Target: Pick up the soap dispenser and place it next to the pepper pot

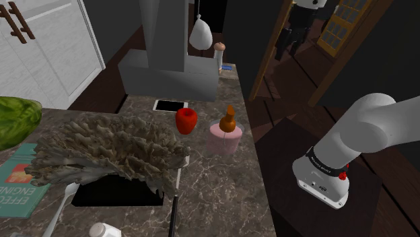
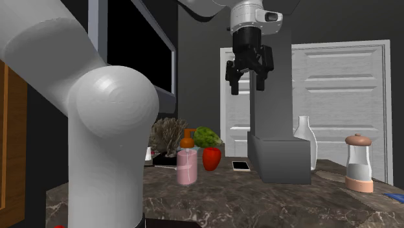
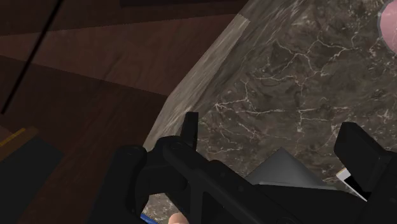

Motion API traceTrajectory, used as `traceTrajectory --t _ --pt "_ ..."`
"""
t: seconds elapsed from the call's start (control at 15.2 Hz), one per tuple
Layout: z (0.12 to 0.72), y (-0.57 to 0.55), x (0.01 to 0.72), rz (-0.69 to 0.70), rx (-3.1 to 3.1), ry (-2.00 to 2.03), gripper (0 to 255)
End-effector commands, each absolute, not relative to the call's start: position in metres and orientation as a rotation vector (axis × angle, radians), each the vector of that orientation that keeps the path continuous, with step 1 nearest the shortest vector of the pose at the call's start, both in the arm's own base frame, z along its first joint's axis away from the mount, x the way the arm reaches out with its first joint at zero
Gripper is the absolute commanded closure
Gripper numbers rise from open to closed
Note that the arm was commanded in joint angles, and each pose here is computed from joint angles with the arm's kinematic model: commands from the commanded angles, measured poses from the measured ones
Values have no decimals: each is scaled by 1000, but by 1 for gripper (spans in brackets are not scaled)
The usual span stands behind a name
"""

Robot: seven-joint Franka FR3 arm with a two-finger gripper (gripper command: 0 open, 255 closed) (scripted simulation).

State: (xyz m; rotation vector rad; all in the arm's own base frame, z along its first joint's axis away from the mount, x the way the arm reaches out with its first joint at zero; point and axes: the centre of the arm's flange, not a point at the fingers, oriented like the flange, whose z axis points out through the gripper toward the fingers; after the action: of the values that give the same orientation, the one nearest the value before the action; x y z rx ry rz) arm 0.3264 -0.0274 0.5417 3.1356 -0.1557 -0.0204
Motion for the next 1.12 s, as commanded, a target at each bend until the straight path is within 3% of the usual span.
traceTrajectory --t 0.0,1.06 --pt "542 -27 326 -20 3136 -156 0" --pt "478 172 307 4 3139 -207 0"
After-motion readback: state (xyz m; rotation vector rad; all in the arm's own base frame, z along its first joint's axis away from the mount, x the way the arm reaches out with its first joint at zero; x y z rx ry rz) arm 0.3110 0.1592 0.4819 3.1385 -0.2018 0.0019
